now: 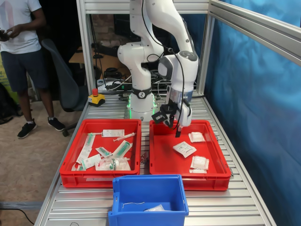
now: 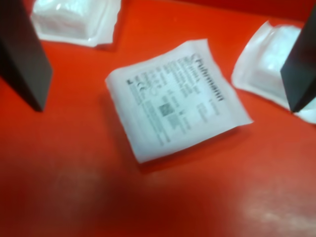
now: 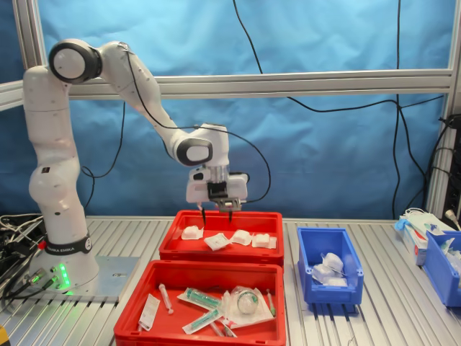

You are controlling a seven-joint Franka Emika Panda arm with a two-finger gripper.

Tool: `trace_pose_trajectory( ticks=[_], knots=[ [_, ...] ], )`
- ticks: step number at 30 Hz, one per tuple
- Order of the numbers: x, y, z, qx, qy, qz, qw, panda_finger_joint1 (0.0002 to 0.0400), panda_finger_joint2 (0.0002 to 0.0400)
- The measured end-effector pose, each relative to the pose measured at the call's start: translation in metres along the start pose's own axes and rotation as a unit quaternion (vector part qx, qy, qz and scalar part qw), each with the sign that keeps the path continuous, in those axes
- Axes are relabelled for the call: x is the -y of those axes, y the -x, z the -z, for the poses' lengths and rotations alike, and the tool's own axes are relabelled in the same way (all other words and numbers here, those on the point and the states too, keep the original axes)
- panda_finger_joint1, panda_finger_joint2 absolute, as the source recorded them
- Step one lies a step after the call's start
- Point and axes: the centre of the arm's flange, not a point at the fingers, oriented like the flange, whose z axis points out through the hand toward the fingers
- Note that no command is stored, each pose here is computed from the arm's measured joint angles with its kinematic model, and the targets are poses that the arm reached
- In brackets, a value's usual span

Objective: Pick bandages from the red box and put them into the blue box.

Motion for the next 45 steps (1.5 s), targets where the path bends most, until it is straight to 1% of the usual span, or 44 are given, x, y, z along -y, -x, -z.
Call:
trace_pose_trajectory(
  ticks=[1, 6, 10, 19, 25, 30, 45],
  knots=[
    [-0.003, 0.0, -0.012, -0.002, 0.005, 0.002, 1.0, 0.04, 0.04],
    [-0.006, 0.004, -0.033, 0.0, 0.009, 0.006, 0.9999, 0.04, 0.04],
    [-0.009, 0.006, -0.048, 0.002, 0.012, 0.009, 0.9999, 0.04, 0.04],
    [-0.02, 0.015, -0.075, -0.006, 0.023, 0.022, 0.9995, 0.04, 0.04],
    [-0.026, 0.027, -0.083, -0.007, 0.025, 0.034, 0.9991, 0.04, 0.04],
    [-0.031, 0.039, -0.085, -0.004, 0.024, 0.045, 0.9987, 0.04, 0.04],
    [-0.041, 0.057, -0.082, 0.003, 0.019, 0.063, 0.9978, 0.04, 0.04]
  ],
)
